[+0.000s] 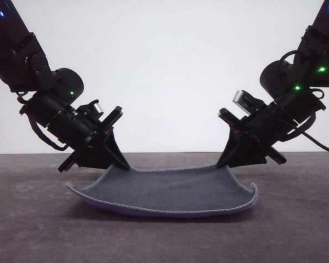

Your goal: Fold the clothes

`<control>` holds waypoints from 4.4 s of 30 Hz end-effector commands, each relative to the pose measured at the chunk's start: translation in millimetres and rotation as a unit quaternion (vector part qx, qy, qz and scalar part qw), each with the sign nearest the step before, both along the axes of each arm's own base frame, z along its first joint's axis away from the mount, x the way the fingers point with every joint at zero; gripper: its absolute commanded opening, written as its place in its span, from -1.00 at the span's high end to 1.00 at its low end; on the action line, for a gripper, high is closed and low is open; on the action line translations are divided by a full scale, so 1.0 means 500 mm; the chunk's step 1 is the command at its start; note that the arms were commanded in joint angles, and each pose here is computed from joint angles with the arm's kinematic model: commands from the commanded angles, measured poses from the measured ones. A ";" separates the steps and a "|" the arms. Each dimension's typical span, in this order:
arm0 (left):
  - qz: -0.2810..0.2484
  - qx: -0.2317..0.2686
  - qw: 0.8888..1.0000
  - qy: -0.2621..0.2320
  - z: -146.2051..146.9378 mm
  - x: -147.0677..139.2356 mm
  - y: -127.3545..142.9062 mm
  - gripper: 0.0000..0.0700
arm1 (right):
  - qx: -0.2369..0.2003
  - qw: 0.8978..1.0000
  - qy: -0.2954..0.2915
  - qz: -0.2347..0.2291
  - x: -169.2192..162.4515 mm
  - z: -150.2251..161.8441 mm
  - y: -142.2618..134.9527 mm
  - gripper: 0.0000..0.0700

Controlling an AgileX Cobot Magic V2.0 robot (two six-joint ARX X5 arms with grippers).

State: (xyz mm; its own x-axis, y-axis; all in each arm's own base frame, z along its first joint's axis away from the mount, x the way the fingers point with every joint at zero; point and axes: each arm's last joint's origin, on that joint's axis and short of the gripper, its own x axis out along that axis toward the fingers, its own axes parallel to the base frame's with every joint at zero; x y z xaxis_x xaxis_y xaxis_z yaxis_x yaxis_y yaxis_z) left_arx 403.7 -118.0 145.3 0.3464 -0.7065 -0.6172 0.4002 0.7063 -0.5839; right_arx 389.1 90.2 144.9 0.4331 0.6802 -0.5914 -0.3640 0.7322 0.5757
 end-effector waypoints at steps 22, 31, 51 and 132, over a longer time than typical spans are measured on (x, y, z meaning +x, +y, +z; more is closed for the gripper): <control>-0.091 0.023 0.995 0.020 0.060 -0.052 0.015 0.97 | 0.121 0.979 0.038 0.157 -0.031 0.015 -0.021 0.98; -0.138 0.042 0.988 0.049 0.079 -0.090 0.023 0.97 | 0.125 0.969 0.076 0.200 -0.070 0.021 -0.025 0.98; -0.222 0.062 0.966 0.117 0.095 -0.160 -0.014 0.92 | 0.135 0.947 0.136 0.259 -0.140 0.036 -0.034 0.98; -0.029 0.133 0.990 -0.031 0.371 -0.282 0.145 -0.04 | 0.060 0.986 0.154 0.011 -0.291 -0.015 -0.081 -0.11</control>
